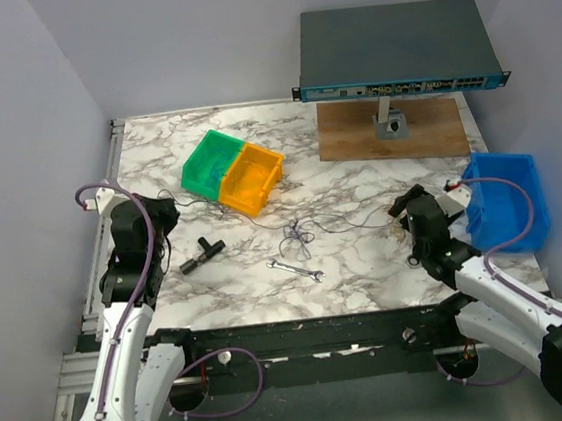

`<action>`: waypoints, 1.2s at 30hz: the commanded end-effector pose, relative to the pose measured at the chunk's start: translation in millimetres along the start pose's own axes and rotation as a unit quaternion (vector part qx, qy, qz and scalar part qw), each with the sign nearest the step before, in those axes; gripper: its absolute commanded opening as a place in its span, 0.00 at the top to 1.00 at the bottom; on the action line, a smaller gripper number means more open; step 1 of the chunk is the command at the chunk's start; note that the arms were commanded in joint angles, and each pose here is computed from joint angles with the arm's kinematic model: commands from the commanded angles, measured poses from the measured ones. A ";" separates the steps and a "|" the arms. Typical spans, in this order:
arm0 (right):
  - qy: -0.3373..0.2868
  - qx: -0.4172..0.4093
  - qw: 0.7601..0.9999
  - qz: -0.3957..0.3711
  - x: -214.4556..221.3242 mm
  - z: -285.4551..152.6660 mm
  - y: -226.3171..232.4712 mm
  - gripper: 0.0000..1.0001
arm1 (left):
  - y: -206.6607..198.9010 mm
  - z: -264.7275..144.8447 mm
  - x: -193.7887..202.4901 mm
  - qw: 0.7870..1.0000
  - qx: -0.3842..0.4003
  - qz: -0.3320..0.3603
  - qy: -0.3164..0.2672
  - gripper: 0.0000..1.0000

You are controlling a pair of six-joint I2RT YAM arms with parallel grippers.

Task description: Untangle the cables

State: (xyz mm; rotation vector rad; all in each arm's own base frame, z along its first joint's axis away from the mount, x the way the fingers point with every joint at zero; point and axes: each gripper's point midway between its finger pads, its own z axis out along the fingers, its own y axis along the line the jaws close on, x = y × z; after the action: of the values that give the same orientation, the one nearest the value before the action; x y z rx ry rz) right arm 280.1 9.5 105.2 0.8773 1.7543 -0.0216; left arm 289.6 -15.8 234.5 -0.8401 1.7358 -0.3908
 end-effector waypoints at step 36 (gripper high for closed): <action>0.272 -0.486 0.746 -0.365 213.7 -112.2 213.7 0.25 | -107.0 -55.4 -22.9 0.954 0.245 0.166 0.047 1.00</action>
State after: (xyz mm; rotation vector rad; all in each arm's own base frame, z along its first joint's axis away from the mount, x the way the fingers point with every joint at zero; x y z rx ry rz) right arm 277.5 329.4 73.0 -0.6552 2.1003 0.7227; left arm 286.6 -86.4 315.5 -0.2070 1.8216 -0.6238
